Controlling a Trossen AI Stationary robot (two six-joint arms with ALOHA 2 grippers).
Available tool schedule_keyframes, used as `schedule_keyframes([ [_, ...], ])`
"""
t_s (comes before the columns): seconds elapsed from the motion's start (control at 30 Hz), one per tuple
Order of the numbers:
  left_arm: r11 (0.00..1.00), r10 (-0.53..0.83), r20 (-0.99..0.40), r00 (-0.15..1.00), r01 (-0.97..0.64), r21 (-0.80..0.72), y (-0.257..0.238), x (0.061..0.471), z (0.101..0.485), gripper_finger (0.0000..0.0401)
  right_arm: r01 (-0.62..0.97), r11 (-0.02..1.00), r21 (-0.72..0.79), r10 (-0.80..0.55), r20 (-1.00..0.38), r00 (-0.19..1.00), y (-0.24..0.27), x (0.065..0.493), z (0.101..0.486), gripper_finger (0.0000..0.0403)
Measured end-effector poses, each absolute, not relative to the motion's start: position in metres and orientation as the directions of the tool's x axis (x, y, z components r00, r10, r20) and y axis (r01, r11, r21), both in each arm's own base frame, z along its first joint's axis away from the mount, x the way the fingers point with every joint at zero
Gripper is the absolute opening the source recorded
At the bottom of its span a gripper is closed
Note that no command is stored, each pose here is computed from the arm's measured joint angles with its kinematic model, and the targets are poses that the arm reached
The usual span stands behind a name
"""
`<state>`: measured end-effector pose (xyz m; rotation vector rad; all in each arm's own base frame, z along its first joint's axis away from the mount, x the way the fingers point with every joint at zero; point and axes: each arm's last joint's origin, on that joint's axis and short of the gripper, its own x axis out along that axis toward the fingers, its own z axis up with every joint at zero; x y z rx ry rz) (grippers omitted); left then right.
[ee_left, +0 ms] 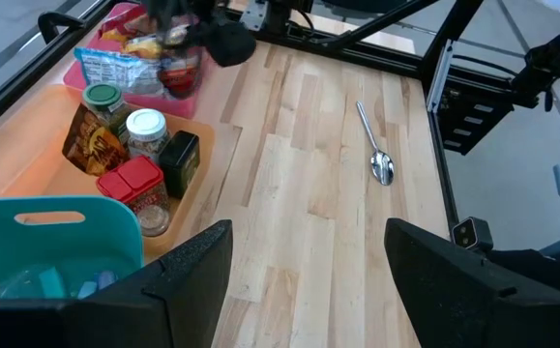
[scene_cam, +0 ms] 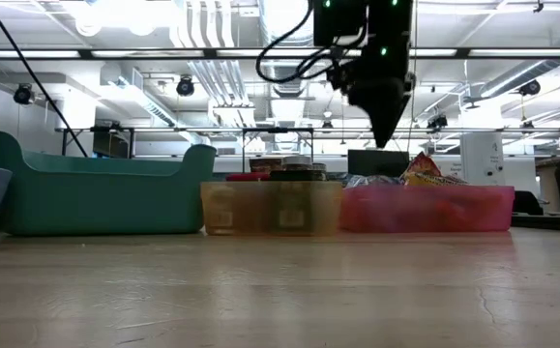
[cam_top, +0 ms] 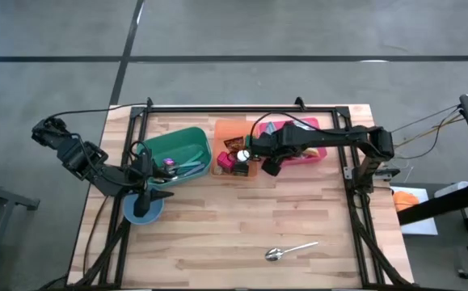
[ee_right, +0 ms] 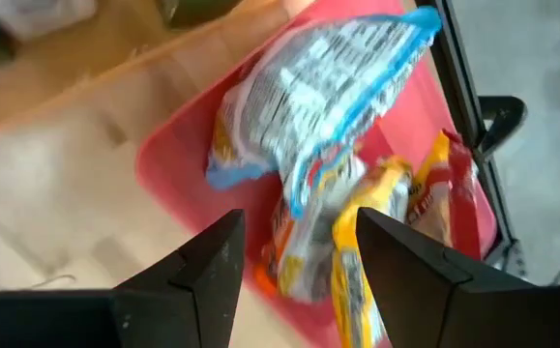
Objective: Pick & Place Food Item
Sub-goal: Put the silver spoon into the green bin
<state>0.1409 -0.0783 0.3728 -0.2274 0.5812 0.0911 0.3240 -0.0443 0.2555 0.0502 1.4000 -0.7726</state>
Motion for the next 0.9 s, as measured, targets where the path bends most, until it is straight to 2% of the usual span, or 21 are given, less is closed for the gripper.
schedule_keyframes([
  [0.17, 0.971, 0.021, -0.553, 0.833, -0.149, -0.187, -0.078, 0.141, 0.373, 0.0271, 0.423, 0.818, -0.390, -0.436, -0.900, 0.014, -0.011, 0.320, 0.269, 0.0196],
  [0.33, 0.971, 0.021, -0.553, 0.833, -0.149, -0.187, -0.078, 0.141, 0.373, 0.0271, 0.253, 0.930, -0.266, -0.291, -0.955, 0.065, 0.036, 0.314, 0.270, 0.0196],
  [0.5, 0.971, 0.021, -0.553, 0.833, -0.149, -0.187, -0.078, 0.141, 0.373, 0.0271, 0.117, 0.975, -0.191, -0.202, -0.976, 0.084, 0.089, 0.304, 0.261, 0.0196],
  [0.67, 0.969, 0.031, -0.537, 0.843, -0.158, -0.191, -0.078, 0.142, 0.374, 0.0271, 0.067, 0.991, -0.118, -0.127, -0.981, 0.147, 0.140, 0.290, 0.246, 0.0196],
  [0.9, 0.966, 0.078, -0.407, 0.910, -0.169, -0.193, -0.088, 0.162, 0.362, 0.0271, 0.079, 0.997, 0.003, -0.019, -0.962, 0.272, 0.193, 0.270, 0.225, 0.0196],
])
